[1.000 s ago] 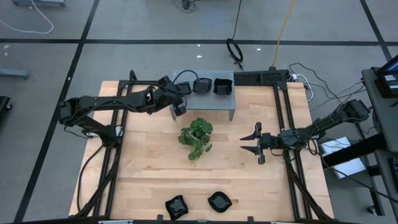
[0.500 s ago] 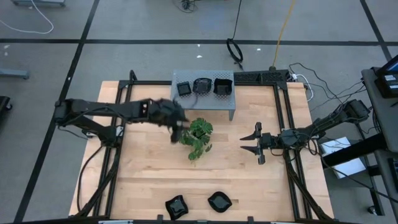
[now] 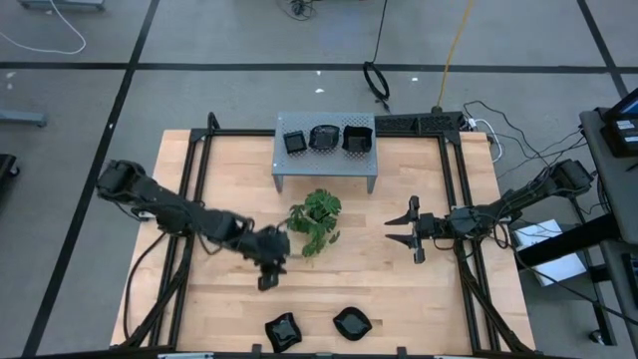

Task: Pick & Place Mini shaped plates
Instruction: Stack the black distorted square plate on top of the other black distorted square plate on the shelf

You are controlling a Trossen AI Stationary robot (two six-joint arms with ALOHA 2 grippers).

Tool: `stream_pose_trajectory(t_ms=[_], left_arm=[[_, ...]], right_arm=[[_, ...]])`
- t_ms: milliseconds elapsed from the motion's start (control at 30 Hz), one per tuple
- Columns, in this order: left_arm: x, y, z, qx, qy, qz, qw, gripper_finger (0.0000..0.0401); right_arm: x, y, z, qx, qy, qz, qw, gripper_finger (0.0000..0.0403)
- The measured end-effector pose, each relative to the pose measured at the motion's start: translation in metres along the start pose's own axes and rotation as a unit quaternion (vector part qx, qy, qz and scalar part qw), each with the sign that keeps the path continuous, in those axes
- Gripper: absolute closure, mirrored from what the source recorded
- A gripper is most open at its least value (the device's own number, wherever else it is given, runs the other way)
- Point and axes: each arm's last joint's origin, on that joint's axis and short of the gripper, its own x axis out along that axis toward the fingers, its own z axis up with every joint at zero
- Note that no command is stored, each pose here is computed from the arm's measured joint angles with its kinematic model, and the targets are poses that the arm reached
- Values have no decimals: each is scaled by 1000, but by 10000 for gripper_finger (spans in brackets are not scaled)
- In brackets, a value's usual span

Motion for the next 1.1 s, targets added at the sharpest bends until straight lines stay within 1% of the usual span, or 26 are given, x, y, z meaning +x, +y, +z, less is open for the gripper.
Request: stream_pose_trajectory(t_ms=[233, 367, 500, 600, 667, 933, 1100], left_arm=[[29, -32, -37, 27, 65, -2, 998, 251], [42, -44, -51, 18, 83, -6, 996, 251], [56, -55, -61, 1, 84, -19, 996, 251], [62, -62, -65, 5, 78, -42, 996, 251], [62, -64, -67, 8, 81, -47, 996, 251], [61, -76, -66, 7, 56, -82, 995, 251], [60, -76, -68, -5, 34, -56, 998, 252]], right_arm=[[0, 0, 0, 0, 1, 0, 1000, 259], [0, 0, 0, 0, 1, 0, 1000, 257], [0, 0, 0, 0, 1, 0, 1000, 259], [0, 0, 0, 0, 0, 0, 1000, 259], [0, 0, 0, 0, 0, 0, 1000, 258], [0, 0, 0, 0, 0, 0, 1000, 257], [0, 0, 0, 0, 1, 0, 1000, 257]])
